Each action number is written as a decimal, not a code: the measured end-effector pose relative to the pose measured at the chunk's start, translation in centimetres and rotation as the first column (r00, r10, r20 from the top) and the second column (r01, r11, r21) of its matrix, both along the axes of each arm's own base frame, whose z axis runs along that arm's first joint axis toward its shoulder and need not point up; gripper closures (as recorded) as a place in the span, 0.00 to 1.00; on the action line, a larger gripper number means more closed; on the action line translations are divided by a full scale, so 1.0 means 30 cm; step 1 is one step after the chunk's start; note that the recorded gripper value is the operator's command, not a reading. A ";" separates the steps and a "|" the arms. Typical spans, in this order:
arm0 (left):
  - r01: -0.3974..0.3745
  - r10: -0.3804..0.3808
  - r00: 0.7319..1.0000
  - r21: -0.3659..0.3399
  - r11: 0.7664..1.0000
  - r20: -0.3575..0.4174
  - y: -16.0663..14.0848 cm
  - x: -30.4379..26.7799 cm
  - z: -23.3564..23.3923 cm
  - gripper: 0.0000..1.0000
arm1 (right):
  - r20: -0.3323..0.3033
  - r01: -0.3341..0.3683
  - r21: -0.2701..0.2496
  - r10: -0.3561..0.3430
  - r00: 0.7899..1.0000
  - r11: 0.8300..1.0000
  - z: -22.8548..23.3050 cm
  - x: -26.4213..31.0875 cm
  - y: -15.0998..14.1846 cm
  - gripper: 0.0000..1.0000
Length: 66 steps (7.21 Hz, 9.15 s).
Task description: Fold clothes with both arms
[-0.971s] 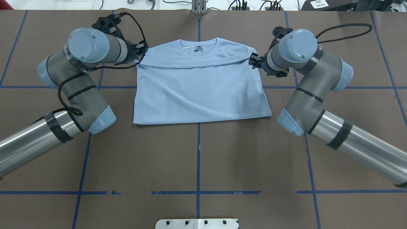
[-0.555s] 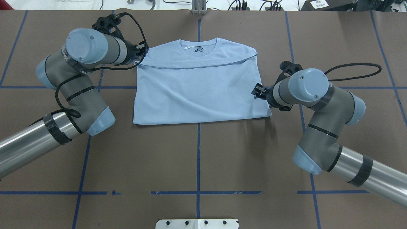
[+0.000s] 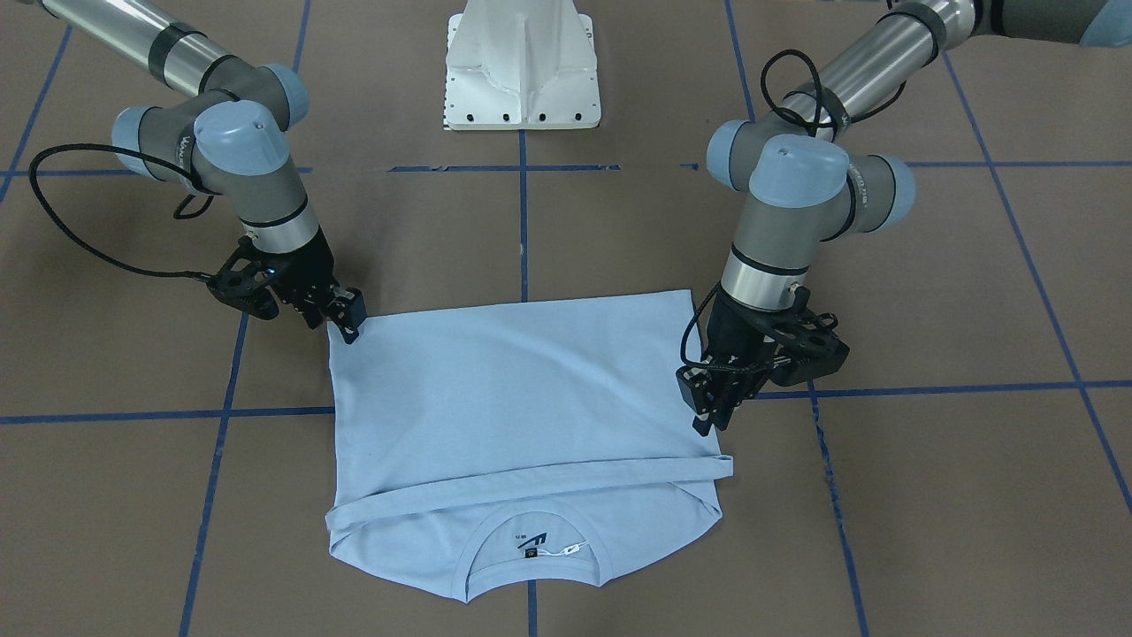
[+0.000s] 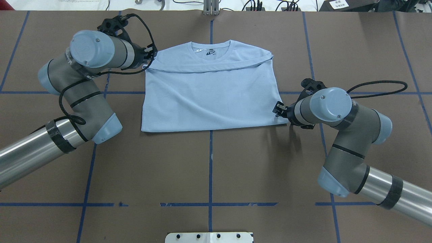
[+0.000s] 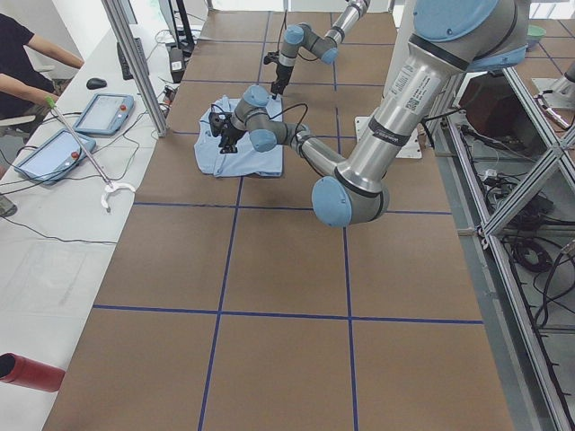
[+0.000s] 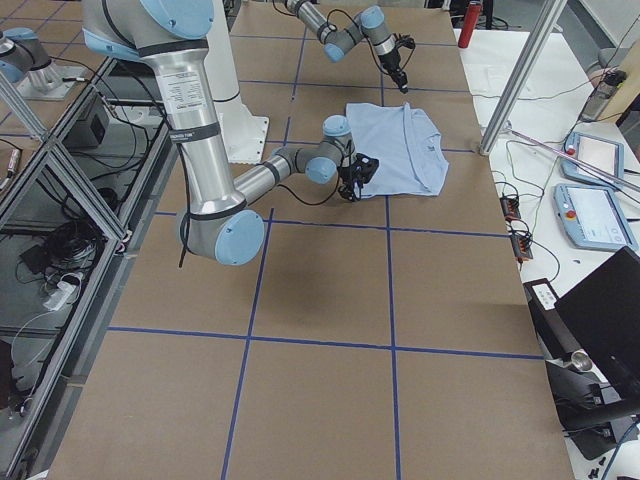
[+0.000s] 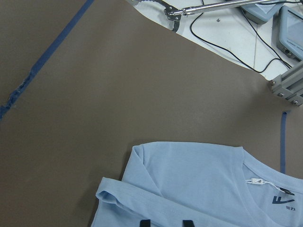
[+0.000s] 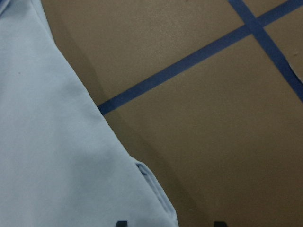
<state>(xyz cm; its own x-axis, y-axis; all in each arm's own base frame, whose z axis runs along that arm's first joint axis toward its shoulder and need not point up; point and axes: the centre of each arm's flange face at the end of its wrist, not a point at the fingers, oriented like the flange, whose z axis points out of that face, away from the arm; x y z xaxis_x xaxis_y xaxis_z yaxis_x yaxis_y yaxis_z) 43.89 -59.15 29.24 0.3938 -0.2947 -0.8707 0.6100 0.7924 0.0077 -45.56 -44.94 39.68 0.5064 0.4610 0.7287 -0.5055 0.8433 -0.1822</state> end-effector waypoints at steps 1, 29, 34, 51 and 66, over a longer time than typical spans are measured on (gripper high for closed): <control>0.000 0.000 1.000 0.000 1.000 0.000 0.000 0.000 -0.001 0.64 | 0.001 0.002 0.000 -0.002 1.000 1.000 0.001 0.004 0.005 1.00; -0.165 0.166 0.986 -0.207 0.964 -0.013 0.611 0.237 -0.078 1.00 | 0.195 0.003 0.011 -0.005 0.981 1.000 -0.224 0.406 0.105 0.00; 0.023 -0.025 0.999 -0.068 0.997 -0.022 -0.235 0.043 -0.068 1.00 | 0.239 0.002 0.058 -0.016 0.971 0.998 -0.333 0.361 0.094 0.00; -0.138 0.140 0.961 0.024 0.990 -0.237 0.037 -0.285 -0.081 0.50 | -0.520 0.714 0.322 -0.514 0.682 0.621 -0.510 -0.544 0.243 0.05; -0.139 0.138 0.960 0.014 0.990 -0.244 0.043 -0.280 -0.083 0.47 | -0.018 0.099 0.065 -0.098 0.995 0.993 -0.275 -0.283 0.294 0.30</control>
<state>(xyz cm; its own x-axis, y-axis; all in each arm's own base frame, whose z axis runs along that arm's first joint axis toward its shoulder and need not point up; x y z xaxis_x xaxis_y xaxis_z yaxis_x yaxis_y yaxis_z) 35.49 -57.87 26.75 0.2069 -0.2549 -0.9446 0.4777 0.8689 -0.1298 -54.05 -36.13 31.42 0.5577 0.3600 0.7479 -0.4217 0.8990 -0.1183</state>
